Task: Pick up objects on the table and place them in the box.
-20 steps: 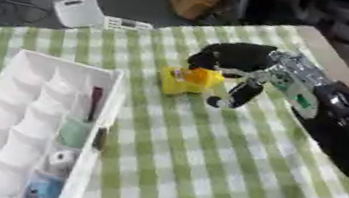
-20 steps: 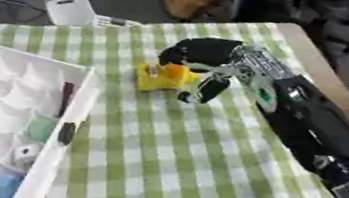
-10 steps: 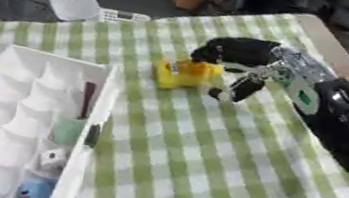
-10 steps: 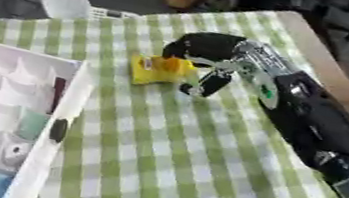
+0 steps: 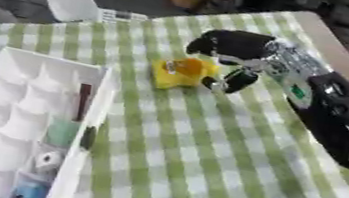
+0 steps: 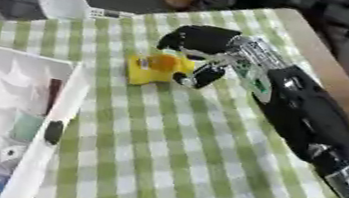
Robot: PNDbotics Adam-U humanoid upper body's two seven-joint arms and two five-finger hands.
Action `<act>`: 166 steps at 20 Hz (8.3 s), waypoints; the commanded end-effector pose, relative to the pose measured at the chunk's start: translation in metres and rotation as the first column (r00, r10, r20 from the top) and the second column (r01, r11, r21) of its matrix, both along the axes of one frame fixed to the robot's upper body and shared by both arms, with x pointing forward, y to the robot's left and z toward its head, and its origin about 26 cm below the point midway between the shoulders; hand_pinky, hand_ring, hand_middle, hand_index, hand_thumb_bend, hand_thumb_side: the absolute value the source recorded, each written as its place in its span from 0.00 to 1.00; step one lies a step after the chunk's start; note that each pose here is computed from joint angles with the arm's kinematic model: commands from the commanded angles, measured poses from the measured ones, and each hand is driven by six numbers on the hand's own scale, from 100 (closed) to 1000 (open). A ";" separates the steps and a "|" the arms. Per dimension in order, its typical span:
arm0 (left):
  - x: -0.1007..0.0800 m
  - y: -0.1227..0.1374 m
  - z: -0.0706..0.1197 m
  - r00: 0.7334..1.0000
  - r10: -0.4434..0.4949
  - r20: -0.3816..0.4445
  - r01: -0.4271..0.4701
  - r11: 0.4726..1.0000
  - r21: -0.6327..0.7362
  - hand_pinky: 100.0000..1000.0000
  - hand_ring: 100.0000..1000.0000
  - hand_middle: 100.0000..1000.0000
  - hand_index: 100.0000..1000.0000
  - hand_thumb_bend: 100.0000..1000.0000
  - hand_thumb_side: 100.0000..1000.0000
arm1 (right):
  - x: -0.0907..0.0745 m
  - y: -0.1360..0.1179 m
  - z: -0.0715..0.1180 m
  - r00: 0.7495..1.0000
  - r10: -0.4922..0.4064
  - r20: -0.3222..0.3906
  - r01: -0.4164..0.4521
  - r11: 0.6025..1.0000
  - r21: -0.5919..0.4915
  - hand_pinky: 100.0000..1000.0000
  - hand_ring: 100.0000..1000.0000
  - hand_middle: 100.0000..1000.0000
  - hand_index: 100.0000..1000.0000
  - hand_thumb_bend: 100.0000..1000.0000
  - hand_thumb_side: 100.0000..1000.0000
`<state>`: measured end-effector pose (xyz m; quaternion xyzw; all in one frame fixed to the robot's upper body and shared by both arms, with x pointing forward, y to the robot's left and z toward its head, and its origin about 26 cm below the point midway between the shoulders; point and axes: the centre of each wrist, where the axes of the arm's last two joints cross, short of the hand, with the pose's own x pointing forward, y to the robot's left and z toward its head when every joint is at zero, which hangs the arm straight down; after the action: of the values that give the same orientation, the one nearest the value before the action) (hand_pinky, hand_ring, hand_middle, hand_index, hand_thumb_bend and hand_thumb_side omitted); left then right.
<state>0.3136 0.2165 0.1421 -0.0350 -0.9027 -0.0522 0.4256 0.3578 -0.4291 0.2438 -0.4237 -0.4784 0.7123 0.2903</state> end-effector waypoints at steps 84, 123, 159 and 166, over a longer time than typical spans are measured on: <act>0.000 0.000 0.005 1.000 -0.023 0.018 0.022 1.000 0.022 0.66 0.64 0.82 0.76 0.00 0.79 | -0.020 0.098 0.029 0.919 0.334 0.211 -0.372 0.910 0.182 0.49 0.45 0.43 0.94 0.27 0.00; -0.002 -0.018 0.028 0.991 -0.098 0.096 0.099 0.995 -0.005 0.66 0.64 0.81 0.76 0.00 0.77 | 0.023 0.182 -0.041 0.788 0.608 -0.096 -0.613 0.790 -0.025 1.00 1.00 1.00 1.00 0.00 0.65; -0.003 0.007 0.019 0.991 0.105 0.078 -0.099 0.993 -0.071 0.64 0.68 0.84 0.75 0.06 0.73 | -0.055 0.157 0.037 0.625 0.633 0.456 -0.464 -0.168 0.870 0.64 0.72 0.67 0.87 0.00 0.51; -0.002 0.017 0.018 0.981 0.177 0.075 -0.172 0.983 -0.071 0.64 0.72 0.89 0.77 0.07 0.72 | -0.059 0.137 0.026 0.616 0.618 0.489 -0.446 -0.238 0.863 0.64 0.72 0.67 0.86 0.00 0.54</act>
<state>0.3121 0.2268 0.1536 0.0181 -0.9156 0.0164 0.4014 0.3040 -0.2891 0.2600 0.1836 -0.9226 0.2733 0.2009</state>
